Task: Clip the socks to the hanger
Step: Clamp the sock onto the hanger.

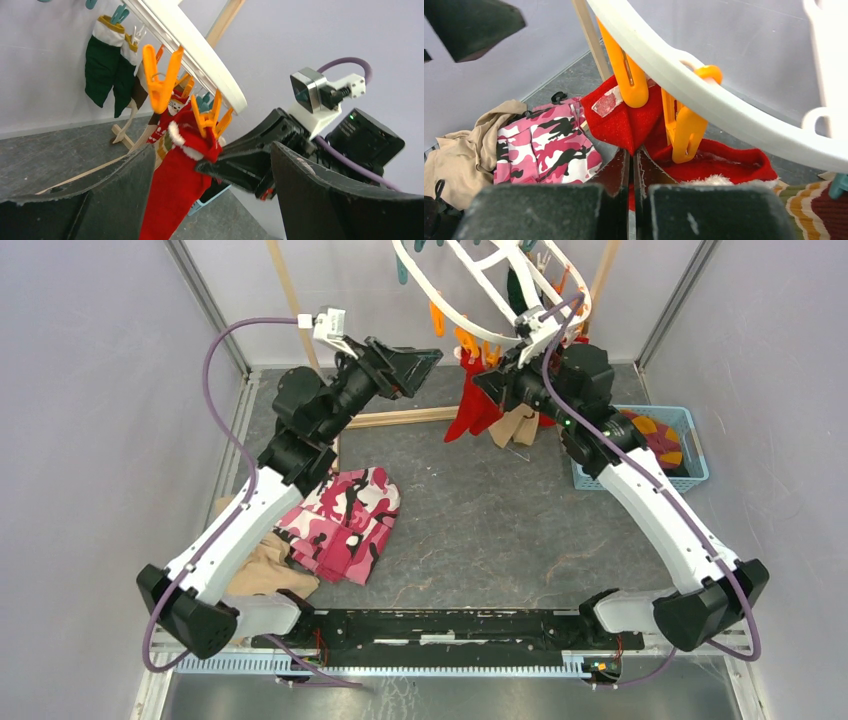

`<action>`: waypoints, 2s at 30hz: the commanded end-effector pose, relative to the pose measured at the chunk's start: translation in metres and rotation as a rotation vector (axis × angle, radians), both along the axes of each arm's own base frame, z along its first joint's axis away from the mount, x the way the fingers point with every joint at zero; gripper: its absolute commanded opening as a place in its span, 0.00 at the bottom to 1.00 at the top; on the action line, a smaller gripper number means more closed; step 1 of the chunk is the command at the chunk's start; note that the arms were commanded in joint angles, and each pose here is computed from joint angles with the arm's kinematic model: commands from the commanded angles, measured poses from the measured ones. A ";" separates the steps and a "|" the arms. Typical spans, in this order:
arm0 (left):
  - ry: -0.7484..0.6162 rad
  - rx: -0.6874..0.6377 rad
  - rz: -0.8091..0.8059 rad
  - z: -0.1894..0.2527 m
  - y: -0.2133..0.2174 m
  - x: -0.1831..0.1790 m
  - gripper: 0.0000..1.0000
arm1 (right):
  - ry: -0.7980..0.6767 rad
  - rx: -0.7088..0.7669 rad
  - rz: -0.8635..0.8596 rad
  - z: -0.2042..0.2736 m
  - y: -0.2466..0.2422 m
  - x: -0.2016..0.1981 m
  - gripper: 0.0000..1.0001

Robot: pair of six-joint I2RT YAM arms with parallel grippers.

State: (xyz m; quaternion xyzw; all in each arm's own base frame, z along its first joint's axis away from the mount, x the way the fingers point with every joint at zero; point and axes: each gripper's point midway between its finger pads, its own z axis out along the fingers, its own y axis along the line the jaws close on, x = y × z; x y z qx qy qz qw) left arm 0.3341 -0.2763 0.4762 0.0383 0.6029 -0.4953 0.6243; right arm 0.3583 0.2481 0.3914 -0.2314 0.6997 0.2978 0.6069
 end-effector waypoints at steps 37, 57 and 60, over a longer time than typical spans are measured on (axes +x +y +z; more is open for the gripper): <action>-0.081 0.118 0.012 -0.061 0.044 -0.068 0.91 | -0.026 0.256 -0.134 0.021 -0.179 0.021 0.00; -0.183 0.271 0.012 -0.105 0.041 -0.064 0.94 | 0.064 0.305 -0.149 0.008 -0.212 0.058 0.01; -0.179 0.276 0.009 -0.112 0.040 -0.064 0.94 | 0.073 0.307 -0.132 0.005 -0.210 0.058 0.01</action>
